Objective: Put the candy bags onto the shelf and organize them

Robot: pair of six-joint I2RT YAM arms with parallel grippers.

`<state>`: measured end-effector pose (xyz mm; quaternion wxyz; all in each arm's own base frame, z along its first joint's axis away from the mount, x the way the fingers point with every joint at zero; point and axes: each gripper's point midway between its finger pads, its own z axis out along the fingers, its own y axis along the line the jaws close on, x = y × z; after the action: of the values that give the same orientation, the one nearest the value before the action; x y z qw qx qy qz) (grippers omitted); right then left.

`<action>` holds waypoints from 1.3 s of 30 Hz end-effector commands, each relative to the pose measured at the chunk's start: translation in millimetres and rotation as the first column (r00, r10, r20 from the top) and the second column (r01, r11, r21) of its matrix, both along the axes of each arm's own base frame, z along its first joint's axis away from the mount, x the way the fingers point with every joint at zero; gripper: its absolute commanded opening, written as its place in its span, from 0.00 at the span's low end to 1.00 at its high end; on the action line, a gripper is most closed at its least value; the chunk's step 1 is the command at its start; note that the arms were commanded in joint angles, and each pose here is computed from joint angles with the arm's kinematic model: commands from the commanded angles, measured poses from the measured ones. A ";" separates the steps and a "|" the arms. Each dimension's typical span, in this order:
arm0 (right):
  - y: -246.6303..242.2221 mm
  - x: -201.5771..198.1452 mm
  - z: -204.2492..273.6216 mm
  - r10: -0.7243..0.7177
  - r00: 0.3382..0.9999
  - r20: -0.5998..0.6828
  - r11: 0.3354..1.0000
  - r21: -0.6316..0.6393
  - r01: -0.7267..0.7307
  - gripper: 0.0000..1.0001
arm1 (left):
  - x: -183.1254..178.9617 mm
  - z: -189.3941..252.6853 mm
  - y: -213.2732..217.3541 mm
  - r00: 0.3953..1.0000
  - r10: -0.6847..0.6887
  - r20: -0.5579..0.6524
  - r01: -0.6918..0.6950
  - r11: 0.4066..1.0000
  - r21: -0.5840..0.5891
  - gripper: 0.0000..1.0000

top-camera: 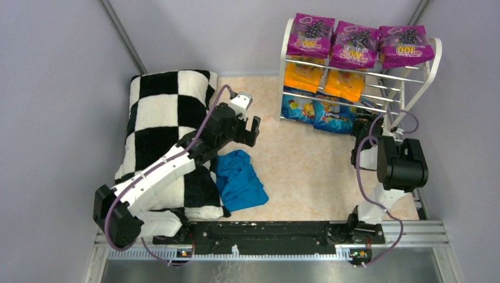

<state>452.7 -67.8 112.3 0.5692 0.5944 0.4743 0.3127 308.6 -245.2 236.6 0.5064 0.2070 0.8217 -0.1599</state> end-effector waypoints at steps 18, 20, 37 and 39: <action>103.5 -59.0 -13.1 0.508 0.822 -0.259 0.791 -0.237 -0.564 0.77 | 1.0 18.3 -1.1 0.998 -0.005 0.056 0.009 0.997 -0.077 0.99; 116.5 -57.4 -13.5 0.541 0.806 -0.241 0.769 -0.246 -0.590 0.76 | 0.0 21.2 -6.2 0.998 -0.031 0.051 0.037 0.993 -0.114 0.99; 130.9 -19.1 -4.6 0.492 0.864 -0.105 0.805 -0.322 -0.498 0.52 | 10.0 34.4 -50.7 0.986 -0.122 -0.111 0.044 0.844 -0.534 0.99; 129.7 -16.1 8.5 0.485 0.872 -0.063 0.810 -0.345 -0.475 0.43 | 9.1 30.3 -48.8 0.987 -0.116 -0.113 0.040 0.849 -0.527 0.99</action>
<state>412.9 69.4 70.3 0.4984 0.3583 0.7083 0.3486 316.2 -288.1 251.8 0.4603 0.0851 0.7955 -0.3848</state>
